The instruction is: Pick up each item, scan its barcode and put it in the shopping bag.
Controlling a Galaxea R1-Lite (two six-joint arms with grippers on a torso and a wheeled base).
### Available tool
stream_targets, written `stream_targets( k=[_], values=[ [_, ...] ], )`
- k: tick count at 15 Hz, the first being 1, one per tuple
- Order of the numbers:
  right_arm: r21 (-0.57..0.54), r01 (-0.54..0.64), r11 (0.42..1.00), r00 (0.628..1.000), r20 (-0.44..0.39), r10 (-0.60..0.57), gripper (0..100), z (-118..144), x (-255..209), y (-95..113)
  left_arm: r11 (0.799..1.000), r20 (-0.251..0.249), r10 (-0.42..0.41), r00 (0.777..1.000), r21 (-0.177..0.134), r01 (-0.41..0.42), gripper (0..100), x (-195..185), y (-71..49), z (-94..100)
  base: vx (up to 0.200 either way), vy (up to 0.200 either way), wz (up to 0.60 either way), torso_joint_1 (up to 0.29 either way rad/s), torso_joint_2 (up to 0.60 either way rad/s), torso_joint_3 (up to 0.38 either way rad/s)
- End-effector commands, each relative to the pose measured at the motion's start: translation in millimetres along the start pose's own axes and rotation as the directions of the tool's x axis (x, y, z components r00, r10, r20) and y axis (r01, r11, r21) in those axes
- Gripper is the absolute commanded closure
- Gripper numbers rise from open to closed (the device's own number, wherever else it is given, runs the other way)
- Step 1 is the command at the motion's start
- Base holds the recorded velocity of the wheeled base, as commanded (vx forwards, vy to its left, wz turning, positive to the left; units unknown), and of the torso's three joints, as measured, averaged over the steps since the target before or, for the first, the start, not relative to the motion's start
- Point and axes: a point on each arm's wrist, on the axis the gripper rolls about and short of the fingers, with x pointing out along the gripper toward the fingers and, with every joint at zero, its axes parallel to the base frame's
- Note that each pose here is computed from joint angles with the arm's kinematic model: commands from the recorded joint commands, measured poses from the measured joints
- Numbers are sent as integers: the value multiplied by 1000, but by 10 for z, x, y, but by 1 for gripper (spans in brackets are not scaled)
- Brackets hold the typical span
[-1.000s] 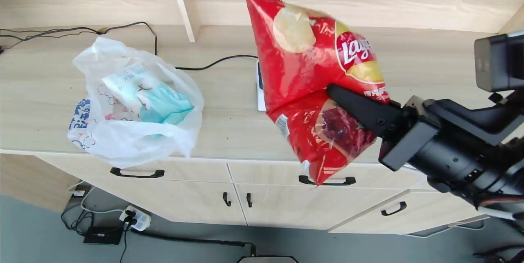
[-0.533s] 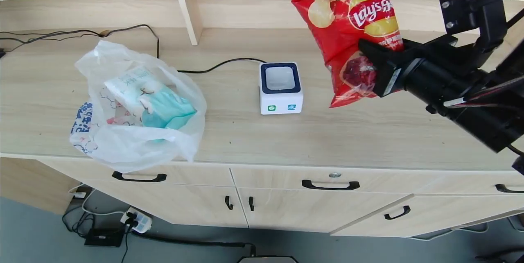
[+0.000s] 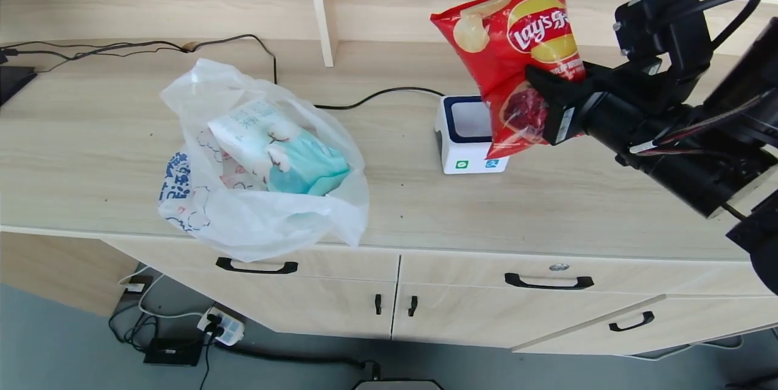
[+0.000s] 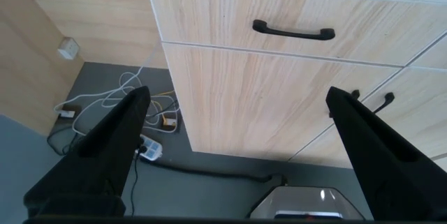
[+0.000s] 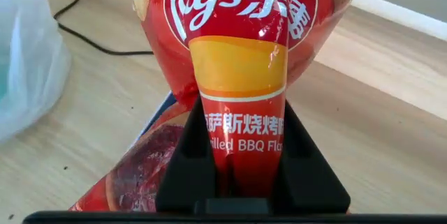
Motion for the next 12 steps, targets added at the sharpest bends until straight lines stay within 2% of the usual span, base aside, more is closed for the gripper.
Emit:
stream_targets(
  k=[1, 4, 6, 8, 12],
  values=[
    [-39, 10, 999, 1000, -15, -11, 100, -82, 108, -10, 1000, 0, -1, 1000, 0, 1, 0, 1, 0, 2, 0, 0, 0, 0, 0, 0],
    [-143, -24, 989, 998, 52, 32, 100, -173, 262, 76, 1000, 2, -1, 1000, 5, 1, 0, 1, 0, 4, 0, 0, 0, 0, 0, 0],
    [-154, -26, 988, 995, 92, 40, 100, -177, 332, 169, 1000, 2, -1, 1000, 8, 1, 0, 1, 0, 4, 0, 0, 0, 0, 0, 0],
    [-151, -51, 987, 996, 71, 62, 100, -253, 322, 241, 1000, 2, -1, 1000, 8, 1, 0, 1, 0, 4, 0, 0, 0, 0, 0, 0],
    [-143, -62, 988, 996, 55, 71, 100, -278, 299, 249, 1000, 3, -1, 1000, 6, 1, 0, 1, 0, 5, 0, 0, 0, 0, 0, 0]
  ],
)
